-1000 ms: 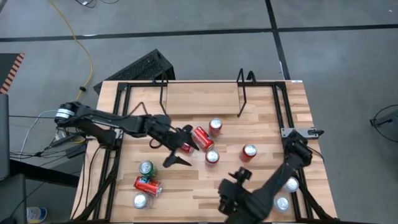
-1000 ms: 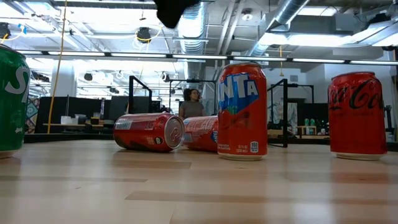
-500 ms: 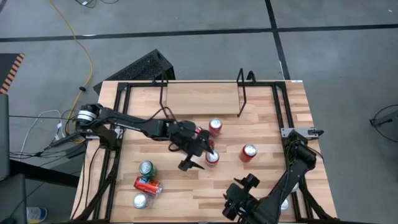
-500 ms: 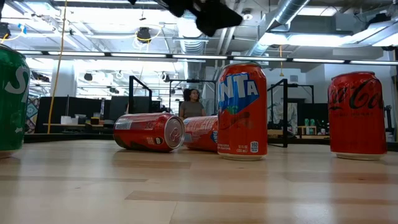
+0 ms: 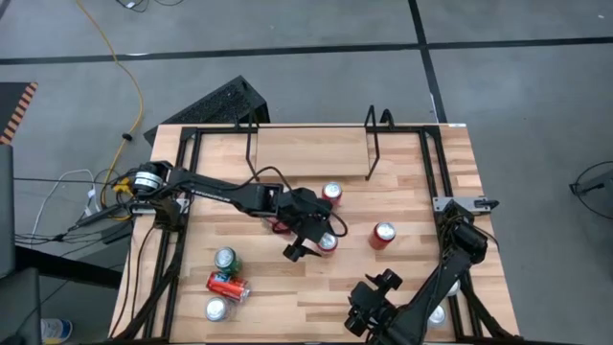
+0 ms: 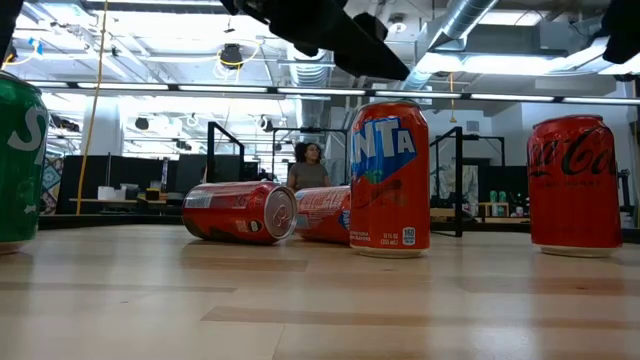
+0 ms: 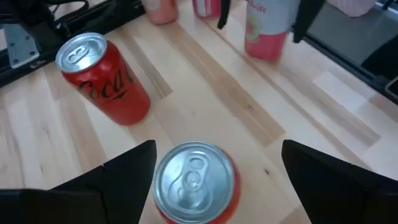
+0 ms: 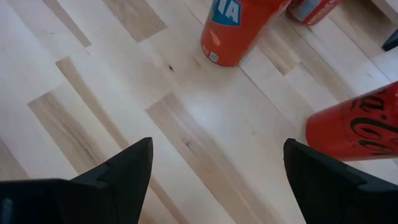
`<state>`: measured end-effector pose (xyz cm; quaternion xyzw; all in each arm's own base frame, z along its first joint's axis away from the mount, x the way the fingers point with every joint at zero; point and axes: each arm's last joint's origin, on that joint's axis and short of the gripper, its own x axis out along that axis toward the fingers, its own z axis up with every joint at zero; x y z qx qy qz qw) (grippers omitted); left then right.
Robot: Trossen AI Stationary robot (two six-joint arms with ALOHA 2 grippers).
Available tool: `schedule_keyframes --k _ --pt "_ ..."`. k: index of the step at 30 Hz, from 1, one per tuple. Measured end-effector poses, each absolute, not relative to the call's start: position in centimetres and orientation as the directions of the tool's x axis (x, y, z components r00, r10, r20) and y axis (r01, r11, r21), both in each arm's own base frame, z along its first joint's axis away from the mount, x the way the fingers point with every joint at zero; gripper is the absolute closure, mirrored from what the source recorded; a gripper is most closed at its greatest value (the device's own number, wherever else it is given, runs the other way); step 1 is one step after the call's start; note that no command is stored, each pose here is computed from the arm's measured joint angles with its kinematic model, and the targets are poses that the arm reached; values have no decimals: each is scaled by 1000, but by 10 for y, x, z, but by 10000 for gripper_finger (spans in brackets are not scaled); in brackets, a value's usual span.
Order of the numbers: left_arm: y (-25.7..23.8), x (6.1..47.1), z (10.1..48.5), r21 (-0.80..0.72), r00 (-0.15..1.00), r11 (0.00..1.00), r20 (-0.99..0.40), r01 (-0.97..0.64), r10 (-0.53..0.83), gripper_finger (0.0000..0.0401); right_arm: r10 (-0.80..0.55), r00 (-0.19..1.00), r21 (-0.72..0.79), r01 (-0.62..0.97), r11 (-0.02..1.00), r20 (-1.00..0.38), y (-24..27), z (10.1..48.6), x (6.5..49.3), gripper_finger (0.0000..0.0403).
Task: Place canned beverage on shelf
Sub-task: Put the red soda can on the shelf
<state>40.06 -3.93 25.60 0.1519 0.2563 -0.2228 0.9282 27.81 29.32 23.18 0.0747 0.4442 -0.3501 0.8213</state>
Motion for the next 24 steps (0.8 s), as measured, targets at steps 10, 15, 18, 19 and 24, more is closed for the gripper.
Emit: schedule_keyframes --k 10,15,18,19,24 --pt "-31 409 234 156 747 861 -586 484 -314 67 -509 362 -198 629 752 -781 293 232 279 69" --pt "-28 412 228 139 746 872 -591 469 -307 67 -507 365 -196 628 753 -781 292 232 281 69" --pt "-29 413 225 139 739 871 -601 472 -304 67 -506 366 -198 624 756 -781 292 232 281 69" --pt "-29 413 223 133 734 872 -607 472 -305 67 -505 366 -197 624 757 -781 292 232 281 69" --pt "-30 415 218 100 724 870 -605 482 -332 67 -502 369 -192 624 757 -782 292 232 282 69"
